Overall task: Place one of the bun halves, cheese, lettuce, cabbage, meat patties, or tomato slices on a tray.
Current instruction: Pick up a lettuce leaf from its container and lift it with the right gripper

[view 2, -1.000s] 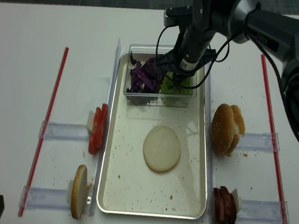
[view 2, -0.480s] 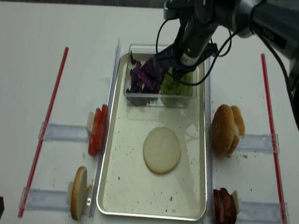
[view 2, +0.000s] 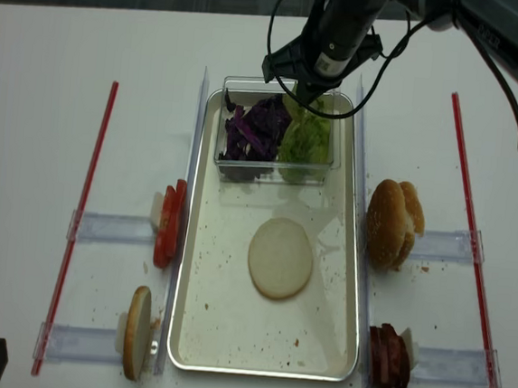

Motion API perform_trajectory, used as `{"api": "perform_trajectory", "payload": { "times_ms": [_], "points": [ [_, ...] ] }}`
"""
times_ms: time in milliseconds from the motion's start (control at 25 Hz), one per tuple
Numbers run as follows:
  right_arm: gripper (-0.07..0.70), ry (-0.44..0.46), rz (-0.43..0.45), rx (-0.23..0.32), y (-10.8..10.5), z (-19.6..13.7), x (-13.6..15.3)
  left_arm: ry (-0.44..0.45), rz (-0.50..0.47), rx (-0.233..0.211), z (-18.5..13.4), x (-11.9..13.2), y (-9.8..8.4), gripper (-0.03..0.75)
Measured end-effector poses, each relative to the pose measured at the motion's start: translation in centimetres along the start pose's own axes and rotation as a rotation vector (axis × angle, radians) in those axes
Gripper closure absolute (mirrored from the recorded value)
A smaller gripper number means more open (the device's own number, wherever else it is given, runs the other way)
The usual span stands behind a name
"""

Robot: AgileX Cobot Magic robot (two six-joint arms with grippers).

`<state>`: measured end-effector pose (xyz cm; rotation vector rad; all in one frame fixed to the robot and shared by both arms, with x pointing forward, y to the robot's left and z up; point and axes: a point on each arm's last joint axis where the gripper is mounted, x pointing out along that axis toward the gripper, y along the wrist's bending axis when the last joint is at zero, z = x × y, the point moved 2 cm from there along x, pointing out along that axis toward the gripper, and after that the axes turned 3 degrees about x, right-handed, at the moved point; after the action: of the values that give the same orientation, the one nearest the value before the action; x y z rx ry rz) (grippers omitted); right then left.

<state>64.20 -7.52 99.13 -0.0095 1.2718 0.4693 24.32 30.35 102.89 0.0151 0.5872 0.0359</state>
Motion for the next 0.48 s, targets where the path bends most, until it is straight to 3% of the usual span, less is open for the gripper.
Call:
{"api": "perform_trajectory", "payload": {
  "times_ms": [480],
  "points": [
    [0.589, -0.066, 0.015, -0.024, 1.0, 0.1, -4.3, 0.0, 0.0, 0.0, 0.0, 0.0, 0.0, 0.097]
  ]
}}
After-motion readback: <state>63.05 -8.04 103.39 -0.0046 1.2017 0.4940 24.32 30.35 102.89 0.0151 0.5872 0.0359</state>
